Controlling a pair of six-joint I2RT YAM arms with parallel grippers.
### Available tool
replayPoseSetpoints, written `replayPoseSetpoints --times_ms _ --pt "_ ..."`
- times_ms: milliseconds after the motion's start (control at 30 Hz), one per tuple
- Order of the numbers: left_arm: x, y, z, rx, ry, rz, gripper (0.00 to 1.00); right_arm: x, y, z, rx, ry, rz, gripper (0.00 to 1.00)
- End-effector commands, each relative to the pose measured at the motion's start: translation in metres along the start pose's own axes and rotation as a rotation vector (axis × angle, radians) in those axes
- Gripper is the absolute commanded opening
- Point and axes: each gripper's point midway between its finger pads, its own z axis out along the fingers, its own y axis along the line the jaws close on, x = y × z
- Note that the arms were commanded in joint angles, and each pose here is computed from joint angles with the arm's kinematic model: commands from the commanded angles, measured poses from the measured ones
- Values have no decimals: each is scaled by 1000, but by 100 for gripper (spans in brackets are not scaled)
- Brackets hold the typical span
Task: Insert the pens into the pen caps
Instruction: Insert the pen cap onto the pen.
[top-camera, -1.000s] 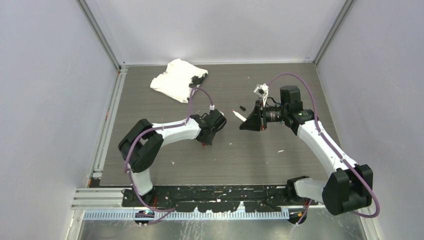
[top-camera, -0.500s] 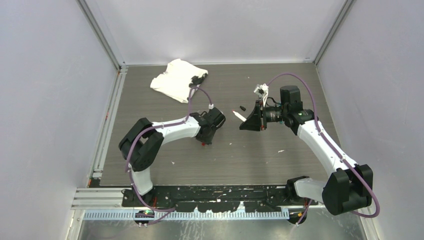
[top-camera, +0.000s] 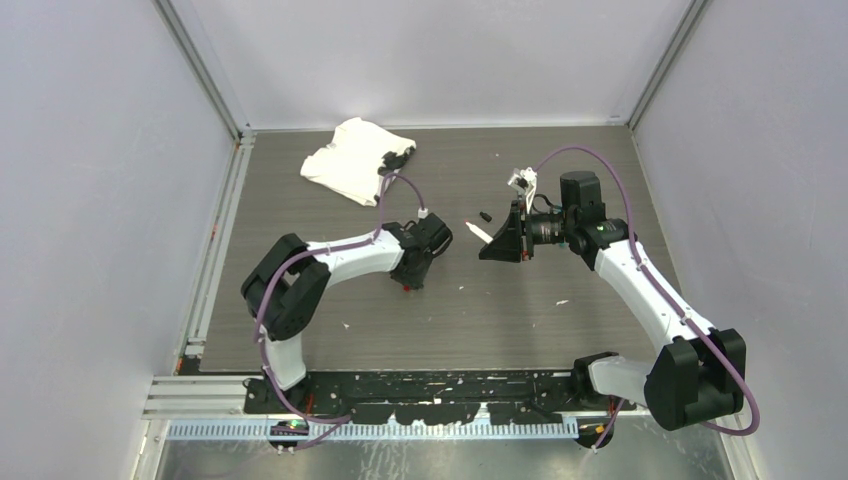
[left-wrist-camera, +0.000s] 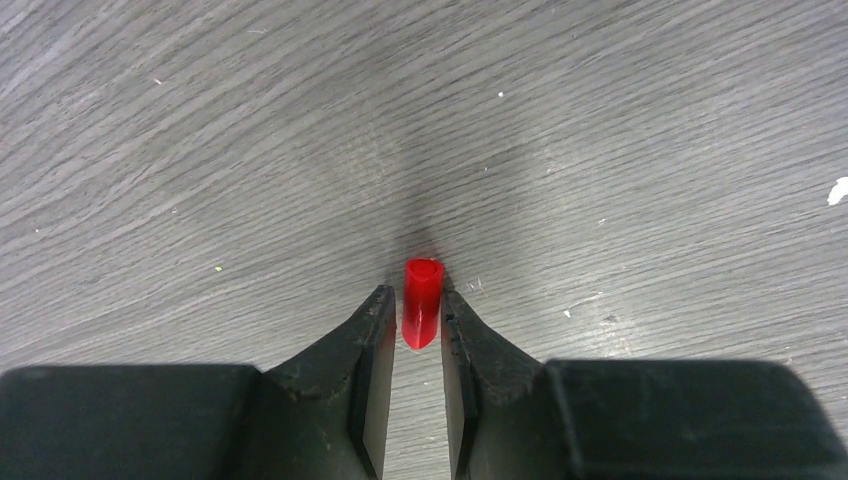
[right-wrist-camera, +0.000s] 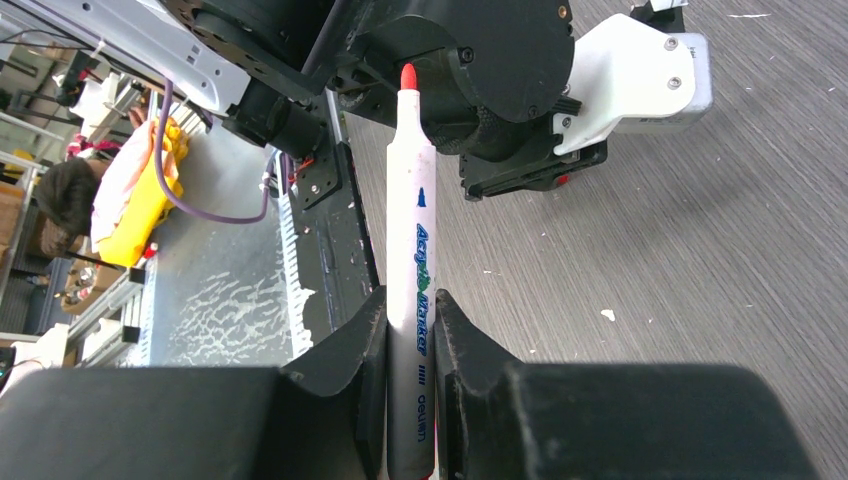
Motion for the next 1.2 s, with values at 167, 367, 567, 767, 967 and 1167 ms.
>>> replayPoseSetpoints --times_ms 167,367,567,767,967,1167 --pt "45 10 14 -48 211 57 24 -19 9 -4 -24 -29 -66 1" --pt "48 8 20 -45 231 67 18 -19 10 -4 -25 -29 -67 1" --pt "36 20 17 -136 186 26 1 -19 10 -5 -25 -31 -68 1" --pt "1 41 -24 -270 -3 -141 1 -20 11 -5 -25 -33 -74 1" --pt "-11 58 -55 -391 -127 -328 1 -20 9 -7 -16 -38 -75 1" --pt "-16 53 -70 -330 -190 -448 1 -20 4 -9 -7 -39 -63 1"
